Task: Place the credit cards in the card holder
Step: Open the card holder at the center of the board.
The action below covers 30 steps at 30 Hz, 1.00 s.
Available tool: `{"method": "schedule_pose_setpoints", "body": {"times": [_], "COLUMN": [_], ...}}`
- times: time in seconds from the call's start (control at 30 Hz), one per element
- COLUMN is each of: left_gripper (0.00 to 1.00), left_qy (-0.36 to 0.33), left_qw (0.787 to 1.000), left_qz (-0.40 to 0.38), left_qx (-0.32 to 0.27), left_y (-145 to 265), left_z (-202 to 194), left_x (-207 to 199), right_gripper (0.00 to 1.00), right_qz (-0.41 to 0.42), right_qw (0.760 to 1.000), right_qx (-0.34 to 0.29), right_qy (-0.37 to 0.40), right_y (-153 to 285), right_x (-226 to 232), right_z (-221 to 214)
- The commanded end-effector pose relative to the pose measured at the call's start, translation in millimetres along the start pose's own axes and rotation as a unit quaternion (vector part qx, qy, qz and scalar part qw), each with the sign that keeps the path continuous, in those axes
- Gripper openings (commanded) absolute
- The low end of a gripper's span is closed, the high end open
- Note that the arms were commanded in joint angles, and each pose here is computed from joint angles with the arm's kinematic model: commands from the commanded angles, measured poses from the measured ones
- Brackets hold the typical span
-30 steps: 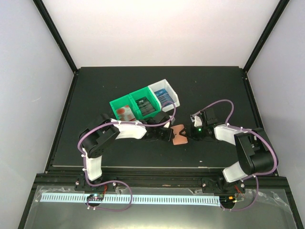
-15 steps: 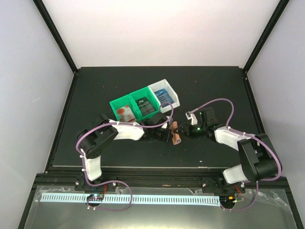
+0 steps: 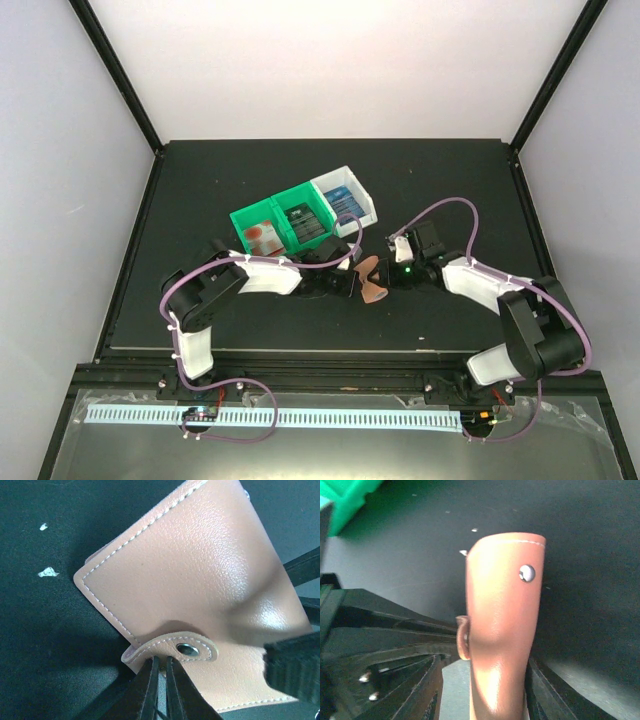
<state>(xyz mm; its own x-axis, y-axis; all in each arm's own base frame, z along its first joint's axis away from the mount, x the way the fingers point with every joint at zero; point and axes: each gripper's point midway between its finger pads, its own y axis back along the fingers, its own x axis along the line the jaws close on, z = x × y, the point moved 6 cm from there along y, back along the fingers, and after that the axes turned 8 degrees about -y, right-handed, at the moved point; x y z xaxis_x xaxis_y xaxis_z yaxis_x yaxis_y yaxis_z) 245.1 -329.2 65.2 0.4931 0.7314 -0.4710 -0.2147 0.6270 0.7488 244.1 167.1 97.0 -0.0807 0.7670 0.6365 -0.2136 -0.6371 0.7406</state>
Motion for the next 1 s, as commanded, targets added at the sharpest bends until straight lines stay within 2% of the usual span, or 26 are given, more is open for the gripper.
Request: {"method": "schedule_pose_setpoints", "body": {"times": [0.0, 0.17, 0.4, 0.5, 0.63, 0.7, 0.83, 0.97], "left_gripper": [0.07, 0.07, 0.11, 0.23, 0.48, 0.58, 0.68, 0.73], "left_qy": [0.023, 0.025, 0.029, 0.034, 0.045, 0.058, 0.075, 0.082], "left_qw": [0.998, 0.998, 0.999, 0.999, 0.999, 0.997, 0.994, 0.993], "left_qz": [0.049, 0.05, 0.039, 0.022, 0.01, 0.021, 0.039, 0.057], "left_qx": [0.041, 0.04, 0.024, 0.005, -0.029, -0.05, -0.075, -0.07], "left_y": [-5, -5, 3, 14, 41, 53, 70, 75], "left_z": [-23, -22, -18, -11, 8, 15, 27, 35], "left_x": [26, 27, 24, 15, 0, -2, -3, -5], "right_gripper": [0.47, 0.41, 0.13, 0.06, 0.01, 0.01, 0.01, 0.01], "right_qz": [-0.093, -0.098, -0.061, -0.054, -0.055, -0.061, -0.057, -0.028], "right_qw": [0.996, 0.995, 0.998, 0.998, 0.997, 0.996, 0.995, 0.993], "right_qx": [0.001, 0.004, -0.009, -0.022, -0.038, -0.049, -0.073, -0.097], "right_qy": [-0.002, -0.002, 0.003, 0.013, 0.028, 0.032, 0.046, 0.061], "right_y": [0, -2, 2, 5, 7, 8, 15, 27], "right_x": [-17, -18, -6, 0, 9, 13, 22, 37], "right_z": [-6, -4, -3, -1, 0, 1, 2, 4]}}
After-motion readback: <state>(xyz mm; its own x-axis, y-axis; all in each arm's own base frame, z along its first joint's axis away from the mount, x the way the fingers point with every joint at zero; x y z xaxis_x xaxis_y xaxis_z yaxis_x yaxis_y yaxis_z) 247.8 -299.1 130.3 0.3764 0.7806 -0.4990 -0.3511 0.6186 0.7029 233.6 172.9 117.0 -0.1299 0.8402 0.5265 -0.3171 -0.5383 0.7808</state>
